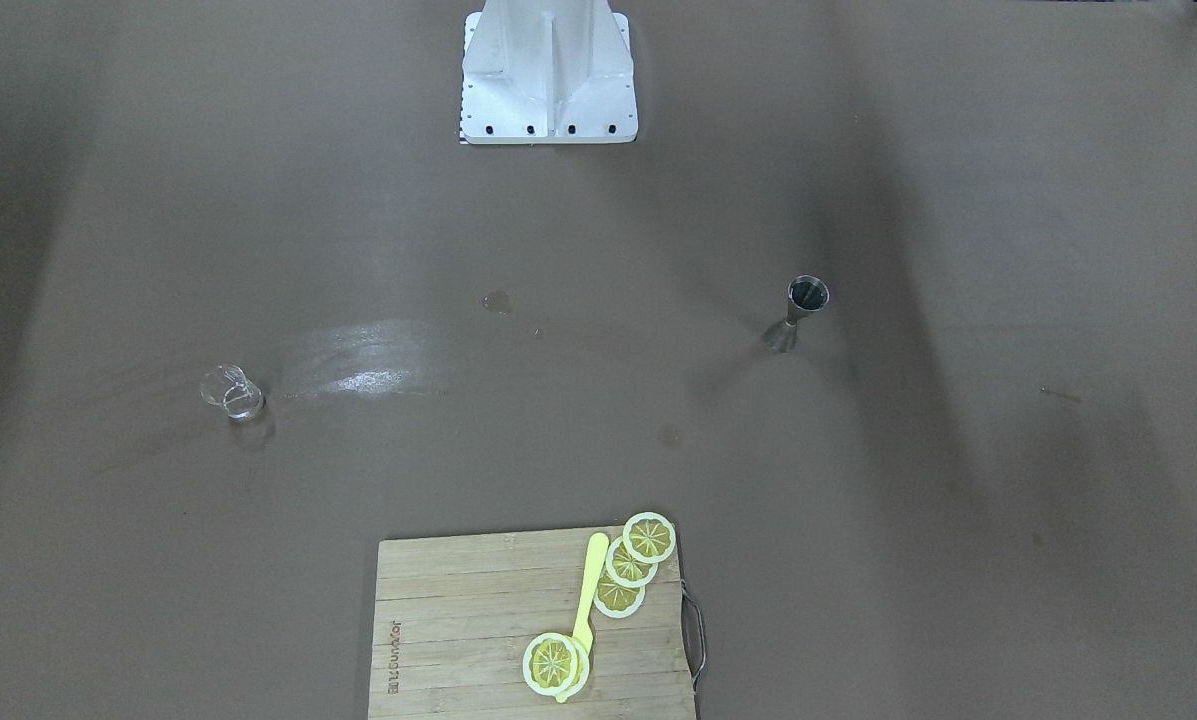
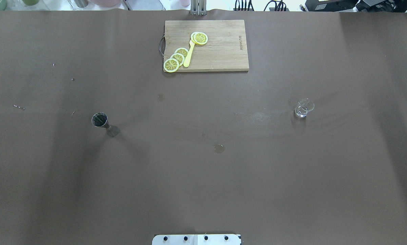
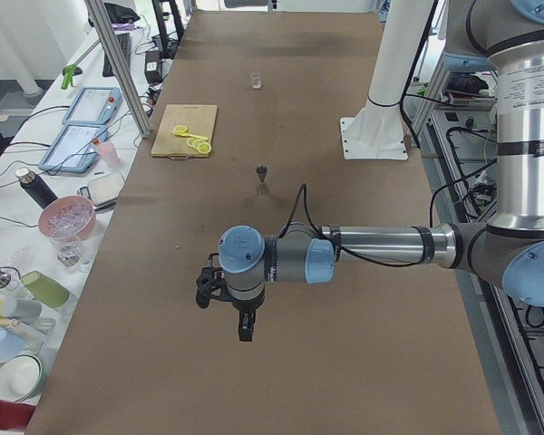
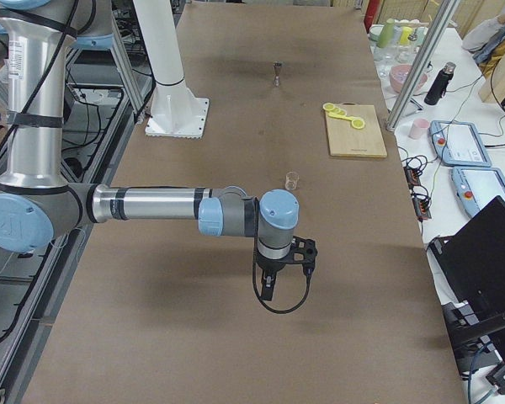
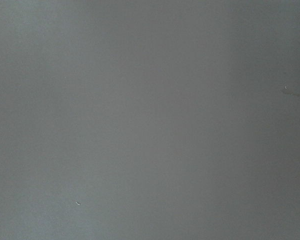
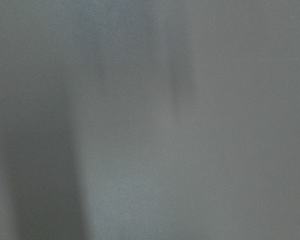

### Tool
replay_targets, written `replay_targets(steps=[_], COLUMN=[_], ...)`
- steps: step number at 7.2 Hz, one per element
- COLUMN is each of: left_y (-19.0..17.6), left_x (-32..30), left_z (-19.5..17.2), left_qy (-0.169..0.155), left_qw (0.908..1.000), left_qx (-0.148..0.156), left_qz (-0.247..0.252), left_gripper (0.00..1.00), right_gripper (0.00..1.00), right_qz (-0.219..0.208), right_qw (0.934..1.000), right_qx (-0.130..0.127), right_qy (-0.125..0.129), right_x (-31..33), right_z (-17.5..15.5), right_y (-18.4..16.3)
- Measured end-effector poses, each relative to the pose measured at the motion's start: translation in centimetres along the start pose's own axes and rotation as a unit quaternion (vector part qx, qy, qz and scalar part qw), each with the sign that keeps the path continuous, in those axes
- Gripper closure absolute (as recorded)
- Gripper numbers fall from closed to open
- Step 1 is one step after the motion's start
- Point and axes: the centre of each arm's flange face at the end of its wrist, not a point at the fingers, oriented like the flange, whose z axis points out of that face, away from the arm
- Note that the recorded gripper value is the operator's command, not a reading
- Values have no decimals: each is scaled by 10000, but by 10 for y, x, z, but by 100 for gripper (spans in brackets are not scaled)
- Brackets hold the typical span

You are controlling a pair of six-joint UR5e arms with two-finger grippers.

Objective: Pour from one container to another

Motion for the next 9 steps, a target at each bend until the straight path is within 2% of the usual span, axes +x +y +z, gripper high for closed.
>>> replay_targets(steps=[4,7,9], left_y=[-2,-5,-5], left_x=[-1,0,0], left_z=[2,1,0], left_qy=[-11,-43,-43], left_qw=[10000,10000,10000], left_qx=[5,19,21], left_qz=[11,66,65], left_gripper=[1,1,1], right_gripper=[0,0,0], right_qz=[10,64,75], right_qw=[10000,9996,9995], right_qx=[-12,-70,-87], right_qy=[-36,-259,-295], right_x=[0,0,1], right_z=[0,4,5], right_y=[0,8,9])
